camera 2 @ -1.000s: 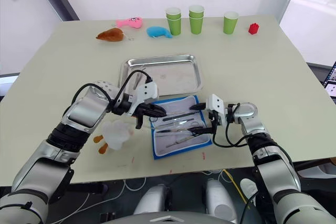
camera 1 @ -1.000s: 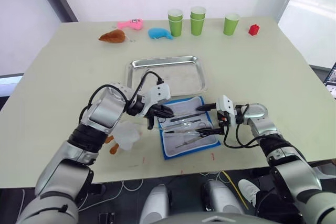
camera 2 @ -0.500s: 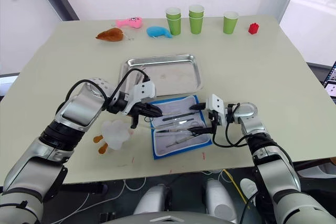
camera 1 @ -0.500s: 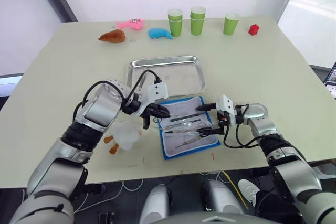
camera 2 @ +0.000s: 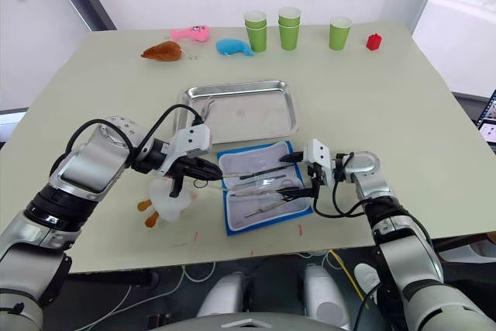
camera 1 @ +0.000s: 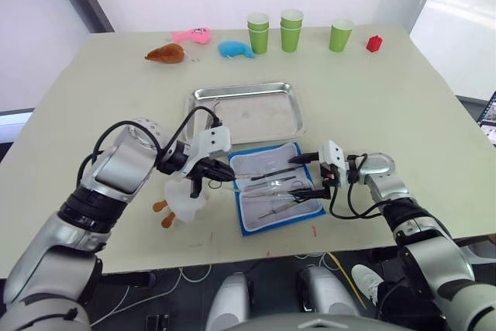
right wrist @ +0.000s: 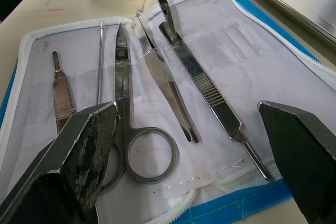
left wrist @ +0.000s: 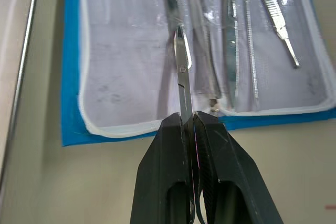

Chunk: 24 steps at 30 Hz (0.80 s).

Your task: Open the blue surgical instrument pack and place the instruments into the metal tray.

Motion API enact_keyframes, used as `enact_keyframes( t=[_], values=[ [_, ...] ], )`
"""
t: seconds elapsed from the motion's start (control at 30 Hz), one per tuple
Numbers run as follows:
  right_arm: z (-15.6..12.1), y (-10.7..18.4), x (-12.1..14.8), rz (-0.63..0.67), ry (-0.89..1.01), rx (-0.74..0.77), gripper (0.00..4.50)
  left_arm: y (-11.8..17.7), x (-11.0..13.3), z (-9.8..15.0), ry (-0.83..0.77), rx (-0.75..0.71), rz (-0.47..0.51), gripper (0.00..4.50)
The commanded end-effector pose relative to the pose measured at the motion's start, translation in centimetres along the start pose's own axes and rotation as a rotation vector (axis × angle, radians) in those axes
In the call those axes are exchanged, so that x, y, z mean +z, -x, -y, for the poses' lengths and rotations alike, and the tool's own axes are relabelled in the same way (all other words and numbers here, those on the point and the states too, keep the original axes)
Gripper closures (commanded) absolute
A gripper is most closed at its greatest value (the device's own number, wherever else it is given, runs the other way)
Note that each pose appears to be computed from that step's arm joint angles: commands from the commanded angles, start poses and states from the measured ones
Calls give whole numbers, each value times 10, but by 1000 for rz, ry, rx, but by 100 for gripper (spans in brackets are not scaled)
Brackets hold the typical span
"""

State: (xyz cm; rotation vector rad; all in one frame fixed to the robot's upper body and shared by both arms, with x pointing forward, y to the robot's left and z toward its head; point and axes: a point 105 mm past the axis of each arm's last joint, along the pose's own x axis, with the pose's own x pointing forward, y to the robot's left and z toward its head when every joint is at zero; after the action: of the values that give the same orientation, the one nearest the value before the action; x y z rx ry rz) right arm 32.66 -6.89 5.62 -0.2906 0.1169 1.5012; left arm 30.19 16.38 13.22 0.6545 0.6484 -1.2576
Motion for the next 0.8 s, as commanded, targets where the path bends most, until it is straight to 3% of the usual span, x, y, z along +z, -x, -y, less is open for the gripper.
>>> enact_keyframes(
  t=[0.03,0.27,0.43,0.63,0.8],
  values=[
    [-29,-4,-53,-163,-155,60,0,20,8,-3,-28,45,20,447],
    [-29,-4,-53,-163,-155,62,0,48,22,-20,35,154,148,447],
    [-30,-3,-53,-166,-155,65,0,47,41,-43,112,323,320,447],
    [-30,-3,-53,-168,-155,68,0,47,53,-75,249,579,450,447],
    [-30,-3,-53,-171,-155,71,0,49,49,-103,362,821,453,447]
  ],
)
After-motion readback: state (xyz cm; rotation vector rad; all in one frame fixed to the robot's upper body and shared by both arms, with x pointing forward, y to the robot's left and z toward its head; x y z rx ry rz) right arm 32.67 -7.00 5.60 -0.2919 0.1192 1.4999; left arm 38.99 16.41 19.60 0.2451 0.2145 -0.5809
